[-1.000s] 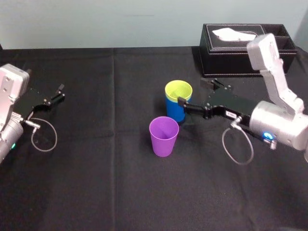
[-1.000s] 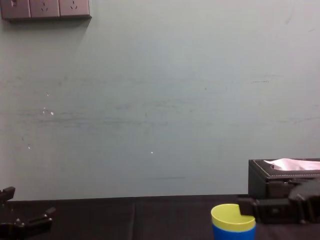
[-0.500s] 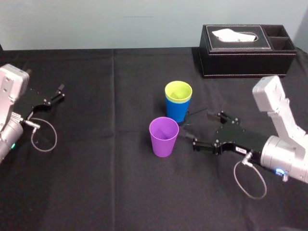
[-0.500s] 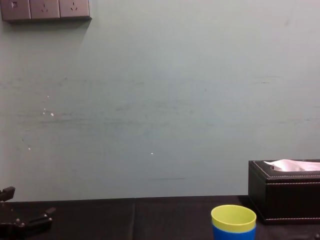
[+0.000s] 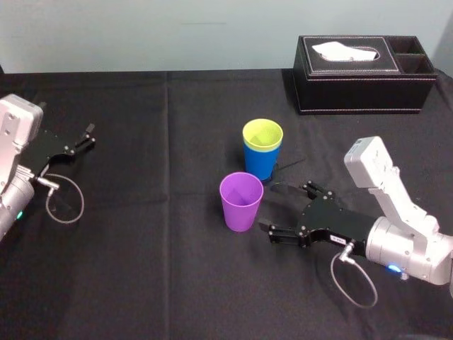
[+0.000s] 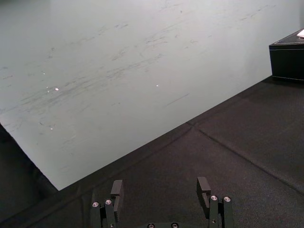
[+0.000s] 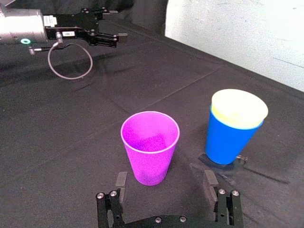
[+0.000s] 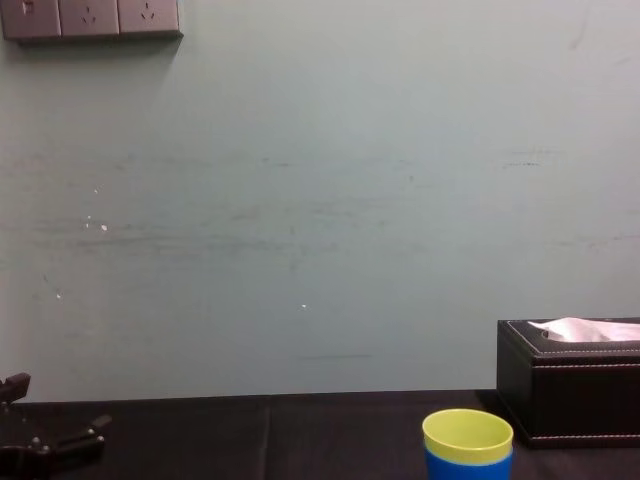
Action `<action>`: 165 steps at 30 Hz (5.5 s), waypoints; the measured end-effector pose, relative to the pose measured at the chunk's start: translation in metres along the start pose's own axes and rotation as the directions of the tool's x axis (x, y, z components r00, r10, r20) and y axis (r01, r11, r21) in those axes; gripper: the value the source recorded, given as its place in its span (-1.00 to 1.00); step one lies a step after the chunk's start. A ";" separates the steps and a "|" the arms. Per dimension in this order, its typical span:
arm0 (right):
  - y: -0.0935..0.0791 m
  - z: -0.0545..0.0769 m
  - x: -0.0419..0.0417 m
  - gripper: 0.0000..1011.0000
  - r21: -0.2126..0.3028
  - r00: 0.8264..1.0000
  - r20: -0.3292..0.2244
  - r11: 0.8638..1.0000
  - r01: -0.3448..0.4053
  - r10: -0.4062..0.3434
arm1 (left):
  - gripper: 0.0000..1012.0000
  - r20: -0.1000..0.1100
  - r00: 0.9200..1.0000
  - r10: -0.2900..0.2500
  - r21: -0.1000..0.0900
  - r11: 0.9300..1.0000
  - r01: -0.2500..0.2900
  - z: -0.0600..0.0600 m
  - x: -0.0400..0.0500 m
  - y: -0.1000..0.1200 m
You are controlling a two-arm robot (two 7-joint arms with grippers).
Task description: Stack the three plastic cups sequentially using one hand.
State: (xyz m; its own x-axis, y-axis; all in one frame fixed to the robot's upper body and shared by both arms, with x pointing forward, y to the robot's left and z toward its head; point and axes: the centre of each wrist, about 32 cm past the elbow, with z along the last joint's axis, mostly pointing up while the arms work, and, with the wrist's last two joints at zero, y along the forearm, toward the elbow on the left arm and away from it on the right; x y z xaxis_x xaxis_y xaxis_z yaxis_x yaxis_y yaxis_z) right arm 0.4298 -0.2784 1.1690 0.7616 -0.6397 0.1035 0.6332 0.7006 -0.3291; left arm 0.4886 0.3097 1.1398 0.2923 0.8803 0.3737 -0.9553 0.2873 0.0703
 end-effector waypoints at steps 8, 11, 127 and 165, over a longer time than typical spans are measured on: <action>0.011 0.001 -0.0037 0.98 -0.018 1.000 0.002 1.000 -0.018 0.018 | 1.00 0.000 1.000 0.000 0.000 1.000 0.000 0.000 0.0000 0.000; 0.015 0.001 -0.0050 0.98 -0.024 1.000 0.002 0.999 -0.027 0.027 | 1.00 0.000 1.000 0.000 0.000 1.000 0.000 0.000 0.0000 0.000; 0.062 0.001 -0.0144 0.41 -0.015 0.999 -0.034 1.000 -0.016 0.015 | 1.00 0.000 1.000 0.000 0.000 1.000 0.000 0.000 0.0000 0.000; 0.034 0.045 -0.0159 0.42 0.044 0.999 0.015 0.998 -0.044 0.044 | 1.00 0.000 1.000 0.000 0.000 1.000 0.000 0.000 0.0000 0.000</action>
State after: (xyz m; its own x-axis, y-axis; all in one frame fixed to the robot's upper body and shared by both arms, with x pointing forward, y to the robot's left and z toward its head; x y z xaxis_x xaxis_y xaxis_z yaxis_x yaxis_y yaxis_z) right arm 0.4457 -0.2299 1.1983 0.7906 -0.6036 0.1031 0.6042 0.7415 -0.2919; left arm 0.4886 0.3097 1.1398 0.2923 0.8803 0.3737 -0.9553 0.2873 0.0702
